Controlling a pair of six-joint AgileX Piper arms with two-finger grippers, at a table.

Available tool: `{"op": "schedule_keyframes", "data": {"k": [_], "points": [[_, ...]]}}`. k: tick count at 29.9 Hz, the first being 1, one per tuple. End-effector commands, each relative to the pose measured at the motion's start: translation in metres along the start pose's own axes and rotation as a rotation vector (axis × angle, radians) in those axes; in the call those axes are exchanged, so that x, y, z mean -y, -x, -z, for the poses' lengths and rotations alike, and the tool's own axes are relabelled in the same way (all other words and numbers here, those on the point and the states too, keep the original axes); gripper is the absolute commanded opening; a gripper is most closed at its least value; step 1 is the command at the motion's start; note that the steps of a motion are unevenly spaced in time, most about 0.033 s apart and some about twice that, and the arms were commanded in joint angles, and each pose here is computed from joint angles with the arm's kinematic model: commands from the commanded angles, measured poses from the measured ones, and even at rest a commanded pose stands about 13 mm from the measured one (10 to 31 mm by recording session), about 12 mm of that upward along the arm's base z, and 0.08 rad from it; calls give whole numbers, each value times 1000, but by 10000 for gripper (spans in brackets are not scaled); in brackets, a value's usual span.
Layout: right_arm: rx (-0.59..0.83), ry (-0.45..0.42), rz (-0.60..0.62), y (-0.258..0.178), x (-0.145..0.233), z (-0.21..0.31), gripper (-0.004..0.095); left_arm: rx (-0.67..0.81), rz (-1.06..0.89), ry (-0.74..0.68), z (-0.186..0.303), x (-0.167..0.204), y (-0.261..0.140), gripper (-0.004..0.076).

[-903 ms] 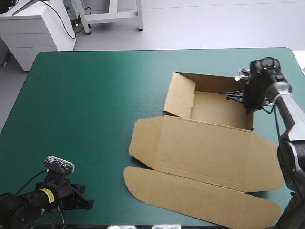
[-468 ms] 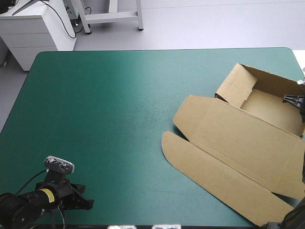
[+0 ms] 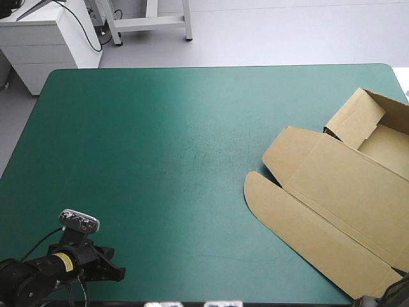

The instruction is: Fold the box

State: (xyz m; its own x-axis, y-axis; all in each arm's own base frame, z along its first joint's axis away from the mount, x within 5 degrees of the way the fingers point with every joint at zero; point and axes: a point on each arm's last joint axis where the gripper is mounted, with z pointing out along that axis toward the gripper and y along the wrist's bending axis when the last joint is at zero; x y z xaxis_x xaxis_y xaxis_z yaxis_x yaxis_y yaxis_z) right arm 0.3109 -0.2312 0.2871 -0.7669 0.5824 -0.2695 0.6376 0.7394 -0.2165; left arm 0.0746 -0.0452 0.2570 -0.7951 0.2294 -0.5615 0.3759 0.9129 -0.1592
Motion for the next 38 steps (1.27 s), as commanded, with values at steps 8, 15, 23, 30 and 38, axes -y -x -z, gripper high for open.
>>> {"op": "schedule_keyframes", "data": {"k": [8, 15, 23, 30, 38], "points": [[87, -108, 25, 2, 21, 28, 290, 64, 6, -14, 5, 3, 10, -8], [81, -101, 51, 0, 21, 31, 516, 64, 4, -14, 5, 3, 10, -8], [129, -102, 29, -9, 29, 59, 516, 64, 4, -14, 5, 3, 10, -8], [191, -23, -20, -26, 32, 96, 515, 64, 3, -14, 5, 3, 10, -8], [288, 204, -86, -51, 25, 142, 512, 64, 3, -14, 5, 3, 10, -8]]}}
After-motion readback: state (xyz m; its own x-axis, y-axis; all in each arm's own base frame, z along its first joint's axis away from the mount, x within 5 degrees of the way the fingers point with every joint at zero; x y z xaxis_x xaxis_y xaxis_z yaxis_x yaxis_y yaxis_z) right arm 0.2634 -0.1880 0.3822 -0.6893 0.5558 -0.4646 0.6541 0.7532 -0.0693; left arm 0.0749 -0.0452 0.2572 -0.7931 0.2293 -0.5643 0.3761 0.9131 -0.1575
